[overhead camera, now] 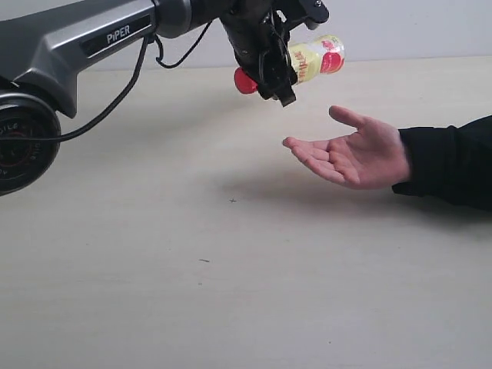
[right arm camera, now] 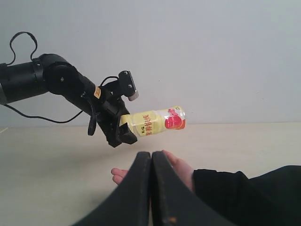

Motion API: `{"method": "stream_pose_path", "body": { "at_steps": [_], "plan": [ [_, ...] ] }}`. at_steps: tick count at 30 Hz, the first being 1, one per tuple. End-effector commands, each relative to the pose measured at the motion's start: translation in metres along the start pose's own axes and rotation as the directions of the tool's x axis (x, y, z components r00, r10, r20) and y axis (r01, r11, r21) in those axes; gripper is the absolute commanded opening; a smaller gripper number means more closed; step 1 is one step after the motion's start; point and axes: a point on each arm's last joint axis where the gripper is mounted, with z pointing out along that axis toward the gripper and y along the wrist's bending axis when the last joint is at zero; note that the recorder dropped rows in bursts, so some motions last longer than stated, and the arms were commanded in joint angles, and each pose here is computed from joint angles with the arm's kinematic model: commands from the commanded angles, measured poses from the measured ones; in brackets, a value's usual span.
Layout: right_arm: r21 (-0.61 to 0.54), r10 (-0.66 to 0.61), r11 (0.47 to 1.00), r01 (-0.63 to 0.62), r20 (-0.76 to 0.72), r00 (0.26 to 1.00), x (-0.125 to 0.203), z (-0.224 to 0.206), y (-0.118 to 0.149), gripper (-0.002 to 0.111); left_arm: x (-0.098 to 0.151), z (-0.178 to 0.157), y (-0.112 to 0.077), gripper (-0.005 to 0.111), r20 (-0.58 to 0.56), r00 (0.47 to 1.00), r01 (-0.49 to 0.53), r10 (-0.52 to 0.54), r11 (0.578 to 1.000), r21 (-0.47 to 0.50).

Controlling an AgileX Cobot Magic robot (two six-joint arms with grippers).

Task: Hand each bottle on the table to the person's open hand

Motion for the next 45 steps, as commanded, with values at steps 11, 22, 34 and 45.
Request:
{"method": "stream_pose_path", "body": {
  "at_steps": [11,22,34,45],
  "plan": [
    [0.005,-0.005,1.0,0.005,0.011,1.0,-0.002,-0.001,0.0,0.0,-0.04,-0.06,-0.038,0.0,0.086,0.995,0.052,-0.054,0.998,0.024],
    [0.005,-0.005,1.0,0.005,0.011,1.0,-0.002,-0.001,0.0,0.0,-0.044,-0.068,-0.034,0.0,0.116,0.993,0.037,-0.034,0.999,-0.021],
    [0.005,-0.005,1.0,0.005,0.011,1.0,-0.002,-0.001,0.0,0.0,-0.064,-0.092,-0.066,0.0,0.104,0.991,-0.06,0.079,0.982,-0.177],
    [0.005,-0.005,1.0,0.005,0.011,1.0,-0.002,-0.001,0.0,0.0,-0.08,-0.118,-0.114,0.0,0.061,0.993,-0.072,0.102,0.926,-0.369]
  ]
}}
